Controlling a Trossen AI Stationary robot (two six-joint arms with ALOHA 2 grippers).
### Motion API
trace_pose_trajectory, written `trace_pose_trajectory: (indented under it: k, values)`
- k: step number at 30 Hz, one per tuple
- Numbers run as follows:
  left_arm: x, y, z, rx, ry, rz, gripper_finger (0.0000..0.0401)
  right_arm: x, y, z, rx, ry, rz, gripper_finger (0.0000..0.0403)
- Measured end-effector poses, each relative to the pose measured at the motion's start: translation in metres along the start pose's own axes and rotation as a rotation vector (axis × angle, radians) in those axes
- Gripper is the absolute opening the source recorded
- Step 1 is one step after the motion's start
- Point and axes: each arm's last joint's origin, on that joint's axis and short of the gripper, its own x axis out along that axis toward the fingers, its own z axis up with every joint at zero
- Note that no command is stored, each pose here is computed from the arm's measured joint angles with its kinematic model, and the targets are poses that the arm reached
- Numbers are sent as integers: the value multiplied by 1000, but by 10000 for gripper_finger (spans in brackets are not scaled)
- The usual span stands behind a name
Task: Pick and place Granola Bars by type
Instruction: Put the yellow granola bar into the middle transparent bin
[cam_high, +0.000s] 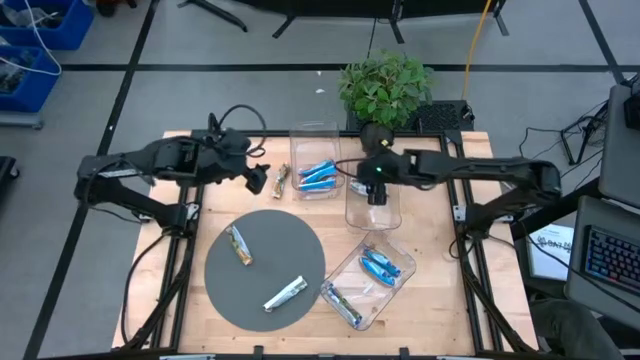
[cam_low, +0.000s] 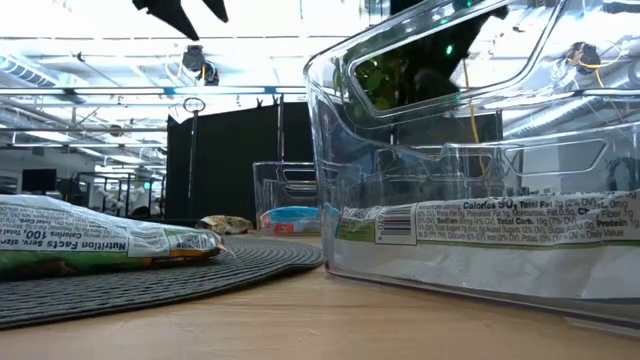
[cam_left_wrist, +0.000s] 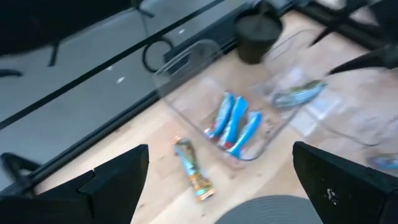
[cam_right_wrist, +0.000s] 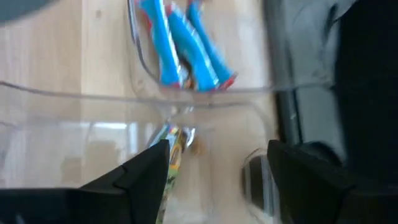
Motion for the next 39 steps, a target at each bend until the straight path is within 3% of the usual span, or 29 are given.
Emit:
trace_pose_trajectory:
  k: [7,15,21,27,32,39]
  values:
    - [30,-1,3,36,72,109,397,-46,12,11,39,-179,-57,267]
    - [52,4,1,80,120,152,397,-77,24,32,234,-457,5,267]
    - [69,4,-21,144,220,106,397,-95,34,50,408,-673,77,267]
    - [90,2,-51,195,319,81,397,-112,47,62,494,-835,218,267]
    - [112,10,-75,119,389,109,397,-123,53,67,551,-918,346,267]
    - [139,22,-92,-52,373,128,397,-128,59,68,544,-934,379,267]
